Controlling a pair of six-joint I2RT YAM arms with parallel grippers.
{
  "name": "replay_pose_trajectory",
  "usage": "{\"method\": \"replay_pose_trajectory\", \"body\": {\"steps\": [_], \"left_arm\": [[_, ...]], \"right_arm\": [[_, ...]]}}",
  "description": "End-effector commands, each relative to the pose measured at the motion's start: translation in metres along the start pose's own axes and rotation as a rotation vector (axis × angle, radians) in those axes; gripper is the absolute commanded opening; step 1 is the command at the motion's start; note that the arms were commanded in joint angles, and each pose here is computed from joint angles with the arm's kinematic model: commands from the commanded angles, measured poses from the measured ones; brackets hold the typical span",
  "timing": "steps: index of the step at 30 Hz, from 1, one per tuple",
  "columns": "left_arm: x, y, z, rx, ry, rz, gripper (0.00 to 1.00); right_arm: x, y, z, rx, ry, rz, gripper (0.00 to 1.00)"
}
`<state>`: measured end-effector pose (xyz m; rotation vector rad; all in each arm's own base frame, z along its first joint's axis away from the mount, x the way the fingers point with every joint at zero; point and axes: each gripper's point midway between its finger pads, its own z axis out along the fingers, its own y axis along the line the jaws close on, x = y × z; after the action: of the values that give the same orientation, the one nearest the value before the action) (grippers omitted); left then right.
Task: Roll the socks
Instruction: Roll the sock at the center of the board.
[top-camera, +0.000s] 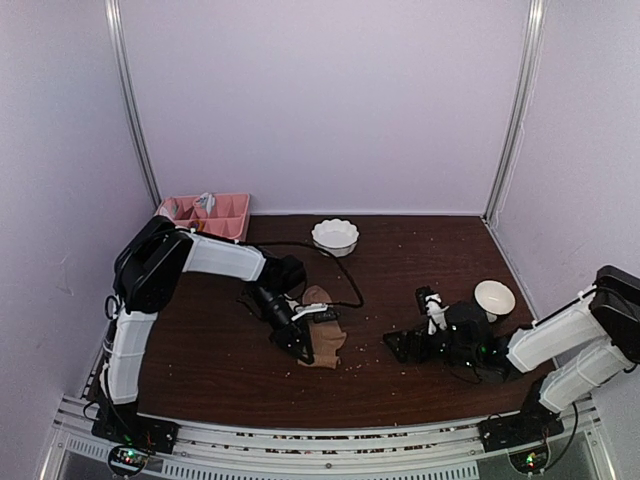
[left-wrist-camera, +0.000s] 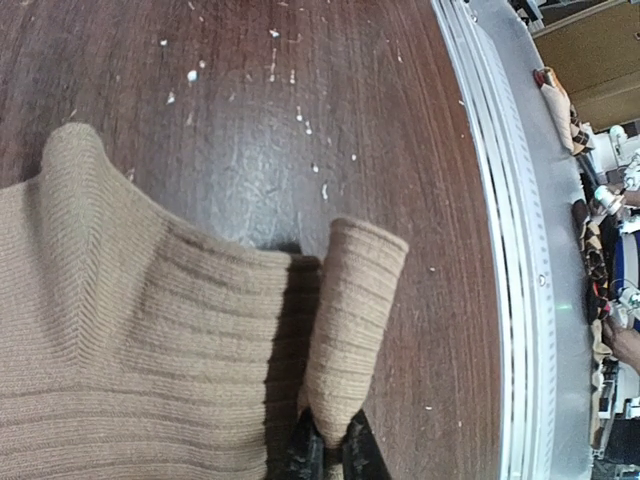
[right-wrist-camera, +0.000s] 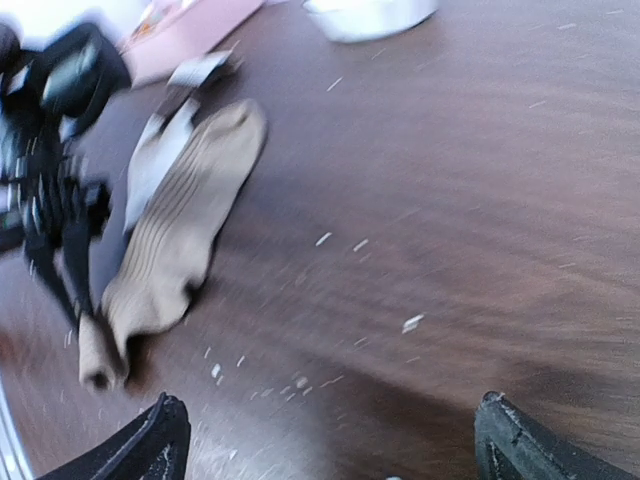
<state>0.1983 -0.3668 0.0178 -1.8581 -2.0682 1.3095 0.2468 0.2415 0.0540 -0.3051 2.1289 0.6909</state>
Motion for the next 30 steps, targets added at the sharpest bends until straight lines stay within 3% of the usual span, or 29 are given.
{"method": "replay_pose_trajectory", "body": {"steps": [1, 2, 5, 9, 11, 15, 21, 30], "left_arm": [[0.025, 0.007, 0.009, 0.028, 0.072, -0.108, 0.02], [0.025, 0.007, 0.009, 0.035, 0.072, -0.115, 0.02], [0.024, 0.008, 0.010, 0.049, 0.069, -0.132, 0.02], [0.025, 0.010, 0.011, 0.074, 0.080, -0.168, 0.02], [0.027, 0.012, 0.012, 0.086, 0.091, -0.196, 0.02], [0.033, 0.021, 0.015, 0.084, 0.106, -0.249, 0.02], [0.044, 0.033, 0.019, 0.049, 0.155, -0.306, 0.00], [0.051, 0.036, 0.019, 0.029, 0.183, -0.311, 0.01]], "right_arm": [[-0.036, -0.047, -0.025, 0.207, -0.255, 0.273, 1.00], [-0.041, -0.044, -0.025, 0.174, -0.277, 0.298, 1.00], [-0.055, -0.007, -0.020, 0.039, -0.283, 0.089, 1.00], [-0.031, 0.056, -0.015, 0.001, -0.203, -0.464, 1.00], [-0.010, 0.075, -0.012, -0.033, -0.159, -0.663, 0.99], [0.023, 0.113, -0.007, -0.196, -0.103, -0.893, 0.85], [0.050, 0.151, 0.023, -0.337, 0.004, -1.079, 0.61], [0.065, 0.165, 0.059, -0.380, 0.075, -1.185, 0.40]]}}
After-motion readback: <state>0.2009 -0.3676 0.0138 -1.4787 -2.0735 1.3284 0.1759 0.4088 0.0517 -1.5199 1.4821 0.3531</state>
